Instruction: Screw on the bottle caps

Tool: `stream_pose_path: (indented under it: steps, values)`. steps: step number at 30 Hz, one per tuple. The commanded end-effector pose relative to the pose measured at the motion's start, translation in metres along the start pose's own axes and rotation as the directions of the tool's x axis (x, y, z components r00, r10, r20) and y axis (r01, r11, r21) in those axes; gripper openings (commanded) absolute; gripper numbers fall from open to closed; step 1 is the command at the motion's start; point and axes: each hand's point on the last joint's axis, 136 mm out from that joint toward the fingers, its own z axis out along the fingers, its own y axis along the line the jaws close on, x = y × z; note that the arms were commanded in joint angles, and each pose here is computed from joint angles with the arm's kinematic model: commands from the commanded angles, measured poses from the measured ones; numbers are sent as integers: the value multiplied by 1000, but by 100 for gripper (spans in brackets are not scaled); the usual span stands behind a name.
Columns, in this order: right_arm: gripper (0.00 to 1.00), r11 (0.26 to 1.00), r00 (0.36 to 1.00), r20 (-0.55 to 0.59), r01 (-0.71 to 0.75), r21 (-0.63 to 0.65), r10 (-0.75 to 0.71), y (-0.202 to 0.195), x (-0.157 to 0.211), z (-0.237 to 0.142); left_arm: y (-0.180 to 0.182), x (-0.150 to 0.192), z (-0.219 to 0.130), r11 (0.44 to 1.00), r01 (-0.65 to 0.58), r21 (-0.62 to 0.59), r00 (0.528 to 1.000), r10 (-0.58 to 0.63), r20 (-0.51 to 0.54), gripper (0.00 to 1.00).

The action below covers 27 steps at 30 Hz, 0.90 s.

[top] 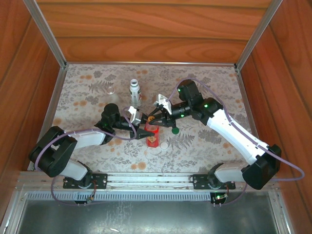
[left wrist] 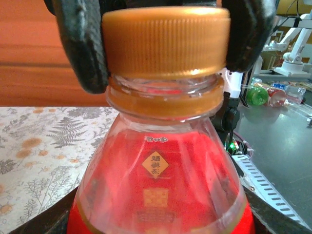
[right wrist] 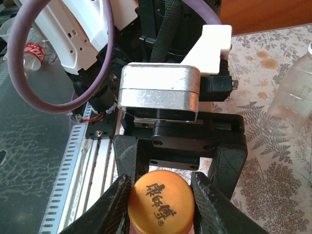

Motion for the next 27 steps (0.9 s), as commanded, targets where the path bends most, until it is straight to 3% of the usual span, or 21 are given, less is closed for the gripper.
stream_pose_path:
  steps: [1, 5, 8, 11, 13, 19, 21, 23, 27]
  values:
    - [31, 1000, 999, 32, 1, 31, -2, -3, -12, -4, 1, -1, 0, 999, -40, -27, 999, 40, -2, 59]
    - [29, 979, 997, 20, -75, 188, 73, -28, -2, -3, 22, -14, -3, 983, -89, -162, 996, 91, 7, 59]
    - [29, 919, 988, -22, -136, 370, 155, -55, 13, -1, 45, -23, -8, 947, -128, -294, 991, 134, 2, 59]
    - [30, 811, 974, -11, -183, 555, 227, -82, 27, -4, 71, -29, -15, 895, -138, -425, 989, 148, -9, 59]
    - [29, 698, 959, 50, -238, 675, 279, -100, 36, -9, 85, -31, -19, 861, -136, -491, 989, 148, -13, 59]
    - [31, 456, 937, 79, -238, 857, 340, -127, 61, -14, 98, -31, -20, 839, -116, -531, 991, 130, -10, 59]
    - [32, 482, 943, 91, -244, 841, 319, -125, 55, -11, 96, -32, -20, 842, -115, -526, 991, 131, -8, 59]
    - [35, 567, 962, 96, -230, 791, 257, -115, 38, -5, 93, -31, -22, 842, -120, -526, 991, 133, -12, 59]
    - [52, 759, 993, 117, -67, 647, -12, -68, -4, -9, 80, -18, -24, 858, -135, -496, 991, 129, -47, 59]
